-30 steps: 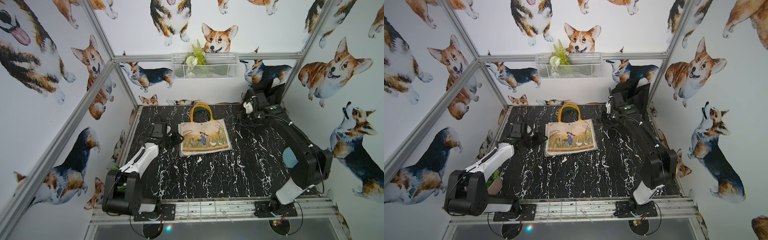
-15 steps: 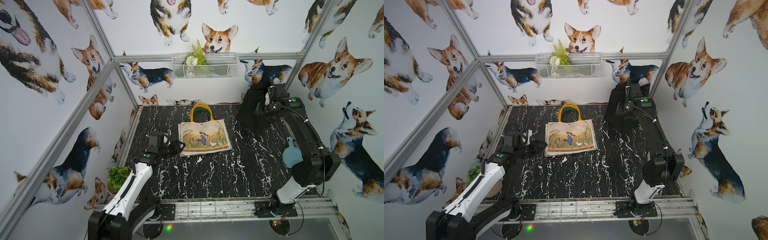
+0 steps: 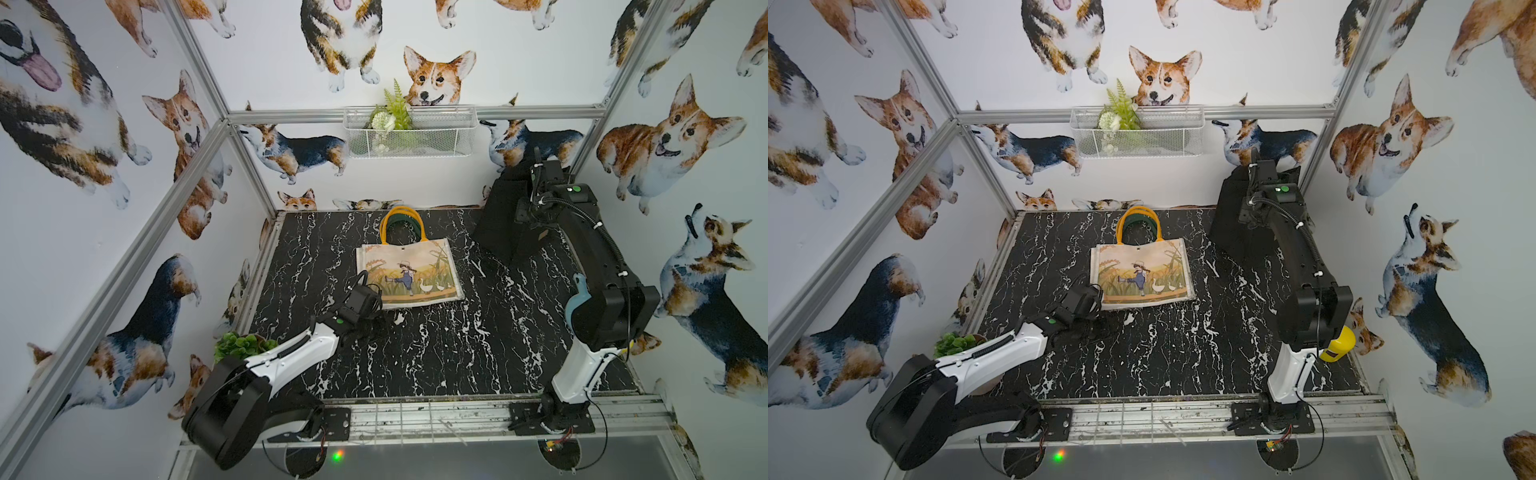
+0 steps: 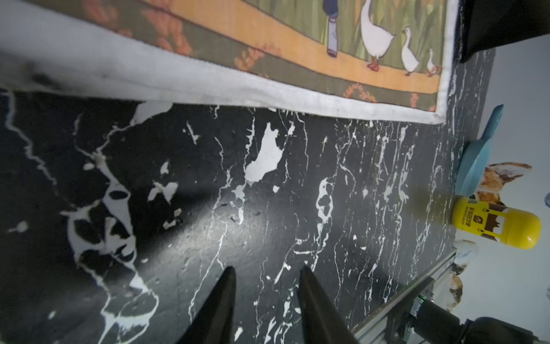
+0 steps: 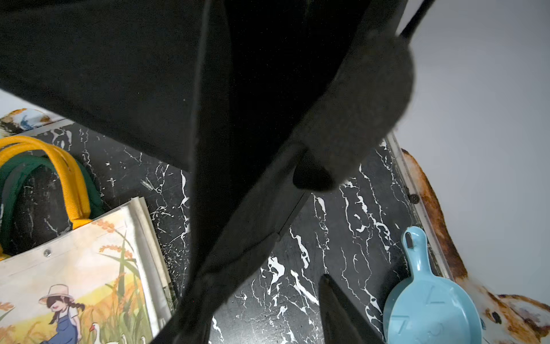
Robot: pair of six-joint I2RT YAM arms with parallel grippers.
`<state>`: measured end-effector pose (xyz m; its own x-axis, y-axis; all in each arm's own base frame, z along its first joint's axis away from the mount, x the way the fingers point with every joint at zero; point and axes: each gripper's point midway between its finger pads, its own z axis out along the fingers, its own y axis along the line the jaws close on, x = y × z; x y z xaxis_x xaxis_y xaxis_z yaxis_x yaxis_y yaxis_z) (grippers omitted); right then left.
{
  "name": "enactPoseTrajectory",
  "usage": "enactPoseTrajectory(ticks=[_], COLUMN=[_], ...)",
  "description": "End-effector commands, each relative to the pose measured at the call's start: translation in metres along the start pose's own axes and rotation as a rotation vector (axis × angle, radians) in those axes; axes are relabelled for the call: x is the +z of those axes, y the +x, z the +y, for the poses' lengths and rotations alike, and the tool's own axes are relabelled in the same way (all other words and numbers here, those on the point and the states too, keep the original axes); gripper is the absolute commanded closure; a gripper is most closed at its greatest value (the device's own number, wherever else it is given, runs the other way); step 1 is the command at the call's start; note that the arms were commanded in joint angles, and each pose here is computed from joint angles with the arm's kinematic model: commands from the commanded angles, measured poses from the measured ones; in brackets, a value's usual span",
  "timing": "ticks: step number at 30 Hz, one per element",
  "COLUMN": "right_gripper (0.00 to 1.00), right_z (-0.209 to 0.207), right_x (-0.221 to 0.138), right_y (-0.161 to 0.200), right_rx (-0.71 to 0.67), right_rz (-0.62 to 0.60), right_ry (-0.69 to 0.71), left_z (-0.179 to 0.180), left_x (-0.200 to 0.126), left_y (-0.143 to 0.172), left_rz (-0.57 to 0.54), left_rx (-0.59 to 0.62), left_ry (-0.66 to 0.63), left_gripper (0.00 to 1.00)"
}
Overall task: Put away the canvas bag
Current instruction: Move the canvas bag to the center of the board.
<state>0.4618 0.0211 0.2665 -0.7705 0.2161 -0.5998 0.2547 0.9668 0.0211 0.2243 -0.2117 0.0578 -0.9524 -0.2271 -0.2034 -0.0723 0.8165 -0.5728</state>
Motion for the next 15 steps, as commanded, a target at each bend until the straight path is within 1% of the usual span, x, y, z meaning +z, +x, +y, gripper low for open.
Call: enactPoseTrajectory(ticks=[1, 6, 12, 15], right_gripper=[0.43, 0.44, 0.45, 0.45], right_z=[-0.007, -0.007, -0.006, -0.006], right_x=[0.004, 0.004, 0.014, 0.017], right_y=[-0.004, -0.009, -0.007, -0.007], right_rx=[0.006, 0.03, 0.033, 0.032], right_rz=[-0.006, -0.05, -0.027, -0.025], right_ry=[0.034, 0.015, 0.01, 0.016], left_z=[-0.009, -0.012, -0.007, 0.0], left_x=[0.013, 0.033, 0.048, 0.054], left_y=[-0.018, -0.027, -0.047, -0.057], left_rz=[-0.045, -0.024, -0.026, -0.018], left_rx=[0.009, 0.014, 0.076, 0.088], left_ry=[0.012, -0.007, -0.079, -0.106], left_gripper=[0.62, 0.62, 0.62, 0.62])
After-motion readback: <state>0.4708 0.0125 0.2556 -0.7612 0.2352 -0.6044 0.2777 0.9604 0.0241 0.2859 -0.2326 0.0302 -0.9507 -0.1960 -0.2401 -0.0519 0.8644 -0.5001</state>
